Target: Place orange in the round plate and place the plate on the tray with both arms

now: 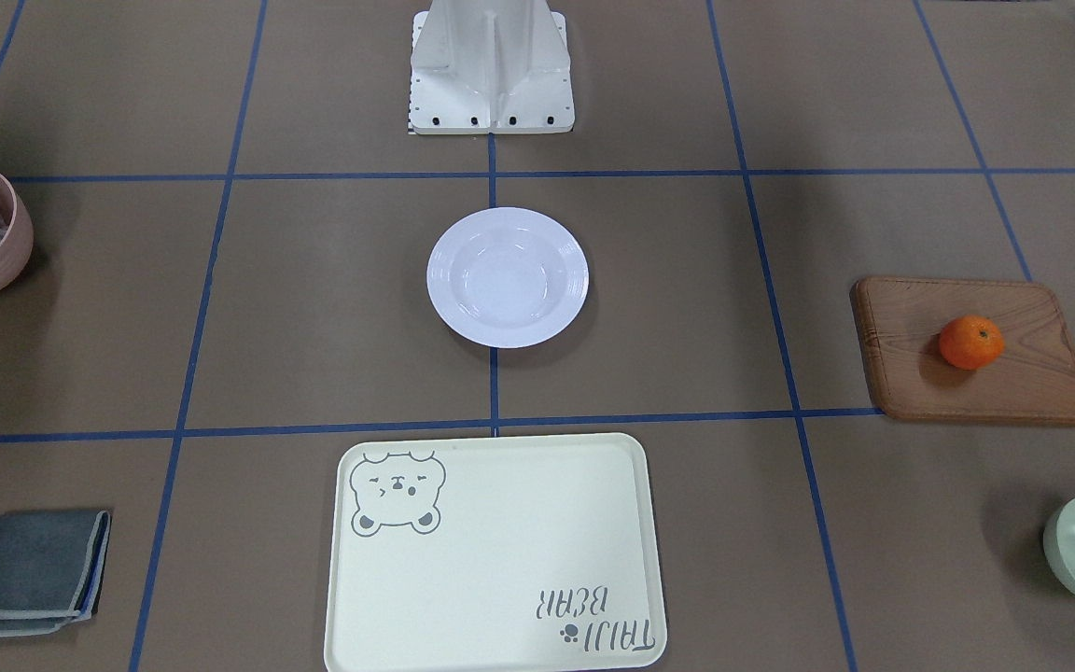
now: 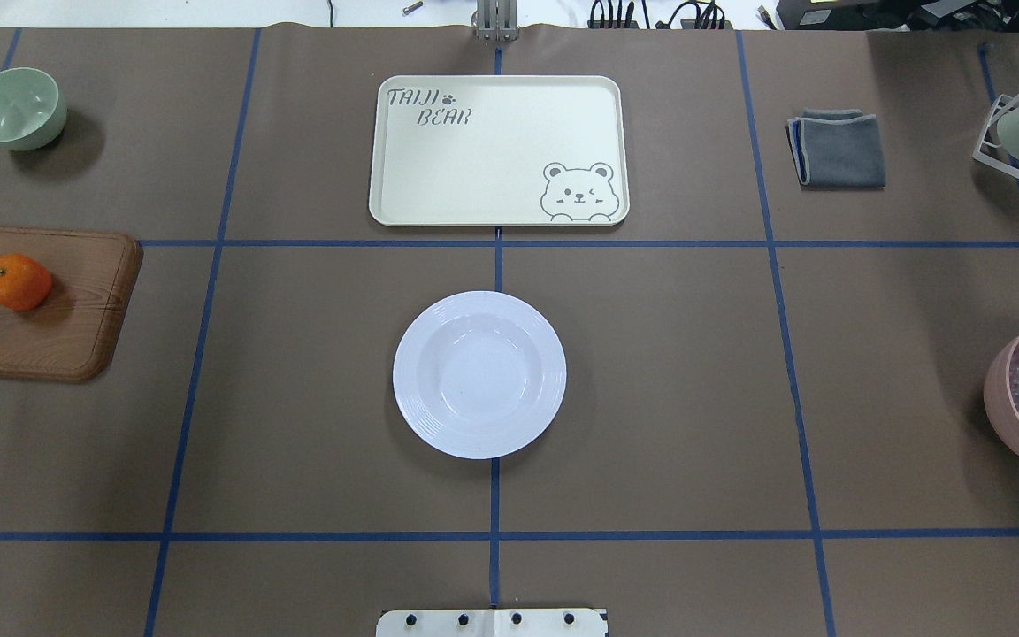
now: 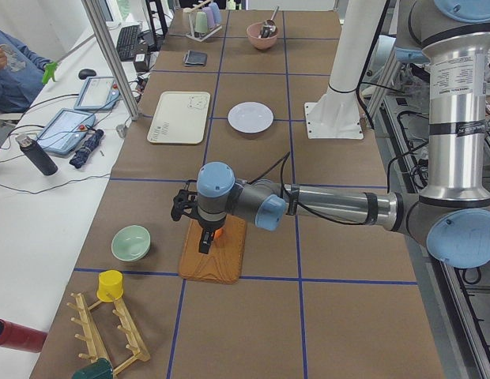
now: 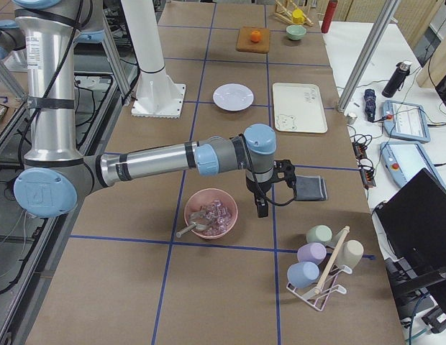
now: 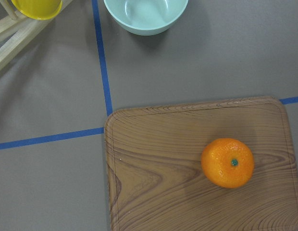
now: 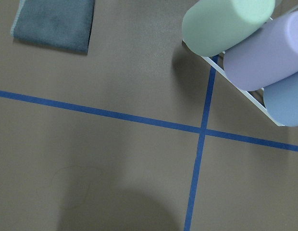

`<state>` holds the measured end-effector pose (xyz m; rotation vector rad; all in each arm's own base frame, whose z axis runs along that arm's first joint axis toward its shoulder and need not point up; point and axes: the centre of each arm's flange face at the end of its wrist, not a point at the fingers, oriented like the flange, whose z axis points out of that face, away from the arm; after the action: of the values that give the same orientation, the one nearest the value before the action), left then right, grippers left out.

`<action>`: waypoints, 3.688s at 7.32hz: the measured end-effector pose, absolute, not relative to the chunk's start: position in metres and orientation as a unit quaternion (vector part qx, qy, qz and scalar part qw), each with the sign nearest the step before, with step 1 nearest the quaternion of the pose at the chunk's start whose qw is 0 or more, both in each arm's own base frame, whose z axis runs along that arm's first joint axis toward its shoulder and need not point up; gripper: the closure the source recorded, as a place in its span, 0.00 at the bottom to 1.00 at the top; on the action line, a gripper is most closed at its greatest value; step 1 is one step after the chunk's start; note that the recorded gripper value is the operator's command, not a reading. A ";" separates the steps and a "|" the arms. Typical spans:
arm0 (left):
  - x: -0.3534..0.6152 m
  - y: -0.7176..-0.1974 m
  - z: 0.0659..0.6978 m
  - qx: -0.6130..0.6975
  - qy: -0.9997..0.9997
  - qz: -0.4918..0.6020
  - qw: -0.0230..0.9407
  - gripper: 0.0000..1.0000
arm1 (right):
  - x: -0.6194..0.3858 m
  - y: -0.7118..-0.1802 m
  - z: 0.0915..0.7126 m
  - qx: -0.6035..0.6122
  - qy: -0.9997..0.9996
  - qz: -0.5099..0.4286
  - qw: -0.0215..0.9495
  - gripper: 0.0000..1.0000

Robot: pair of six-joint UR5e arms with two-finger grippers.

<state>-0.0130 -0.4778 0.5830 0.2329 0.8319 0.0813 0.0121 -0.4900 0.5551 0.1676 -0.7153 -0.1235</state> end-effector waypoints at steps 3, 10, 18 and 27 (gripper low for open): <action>-0.015 -0.476 0.580 0.116 0.400 0.041 0.908 0.02 | 0.012 -0.490 0.554 0.085 -0.349 -0.061 0.931 0.00; -0.018 -0.461 0.579 0.116 0.406 0.040 0.906 0.02 | 0.008 -0.489 0.545 0.089 -0.368 -0.066 0.923 0.00; 0.095 -0.505 0.564 0.075 0.382 0.012 0.921 0.02 | -0.009 -0.492 0.537 0.114 -0.374 -0.091 0.916 0.00; 0.187 -0.520 0.590 0.048 0.361 0.010 0.931 0.02 | -0.016 -0.492 0.541 0.105 -0.373 -0.085 0.918 0.00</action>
<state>0.1873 -0.5198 0.5904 0.0979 0.7393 0.0208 -0.0157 -0.4919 0.5414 0.2161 -0.7671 -0.1748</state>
